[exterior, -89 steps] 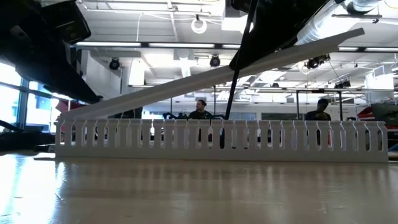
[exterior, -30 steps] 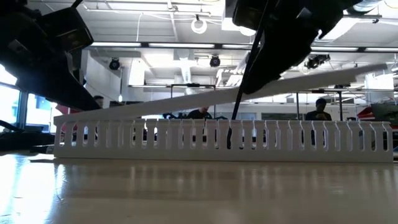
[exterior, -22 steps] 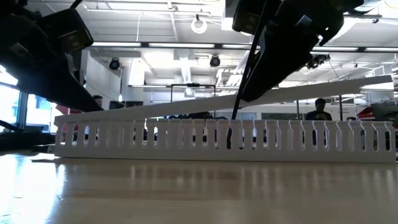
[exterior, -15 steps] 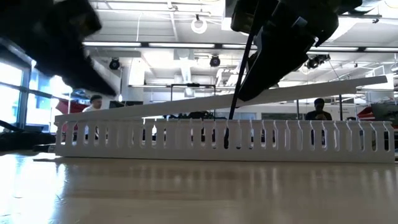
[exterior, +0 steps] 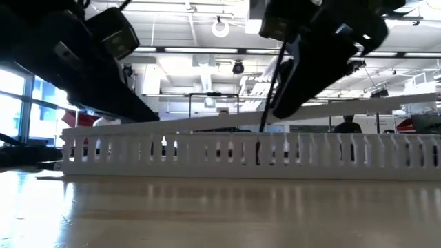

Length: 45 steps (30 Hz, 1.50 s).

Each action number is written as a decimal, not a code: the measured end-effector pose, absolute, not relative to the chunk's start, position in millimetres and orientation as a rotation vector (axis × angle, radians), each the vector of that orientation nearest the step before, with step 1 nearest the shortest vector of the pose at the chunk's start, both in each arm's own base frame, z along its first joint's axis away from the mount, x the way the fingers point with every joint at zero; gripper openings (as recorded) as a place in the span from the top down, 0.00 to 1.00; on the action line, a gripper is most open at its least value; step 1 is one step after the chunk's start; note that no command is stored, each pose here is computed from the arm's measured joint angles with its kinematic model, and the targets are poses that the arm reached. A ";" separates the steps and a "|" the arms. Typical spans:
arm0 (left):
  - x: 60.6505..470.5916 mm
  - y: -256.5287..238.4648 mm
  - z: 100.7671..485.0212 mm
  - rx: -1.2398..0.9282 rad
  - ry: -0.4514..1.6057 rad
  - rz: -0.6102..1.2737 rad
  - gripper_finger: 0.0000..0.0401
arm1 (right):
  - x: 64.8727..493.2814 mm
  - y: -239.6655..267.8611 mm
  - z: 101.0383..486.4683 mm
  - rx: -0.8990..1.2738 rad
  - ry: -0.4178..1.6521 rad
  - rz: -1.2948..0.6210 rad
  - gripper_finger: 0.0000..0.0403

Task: Ziptie cables
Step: Insert the white cable duct cover into the white cable duct

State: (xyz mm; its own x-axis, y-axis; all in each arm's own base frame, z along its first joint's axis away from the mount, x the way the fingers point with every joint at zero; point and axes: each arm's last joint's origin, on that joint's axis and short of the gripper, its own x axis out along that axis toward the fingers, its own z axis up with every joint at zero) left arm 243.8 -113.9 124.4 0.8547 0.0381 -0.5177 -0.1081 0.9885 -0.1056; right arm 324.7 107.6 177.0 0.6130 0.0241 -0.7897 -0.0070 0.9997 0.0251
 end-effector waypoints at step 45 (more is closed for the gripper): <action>287.6 -84.1 88.2 -0.284 0.425 -0.012 1.00 | 225.2 103.7 116.5 0.281 0.681 0.025 0.93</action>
State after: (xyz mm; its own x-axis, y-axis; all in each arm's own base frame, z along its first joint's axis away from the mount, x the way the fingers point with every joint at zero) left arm 287.6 -84.1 88.2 0.9114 -0.0711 -0.4052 -0.0472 0.9604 -0.2747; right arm 225.2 103.7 116.5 0.7780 0.1140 -0.6178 0.0687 0.9621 0.2640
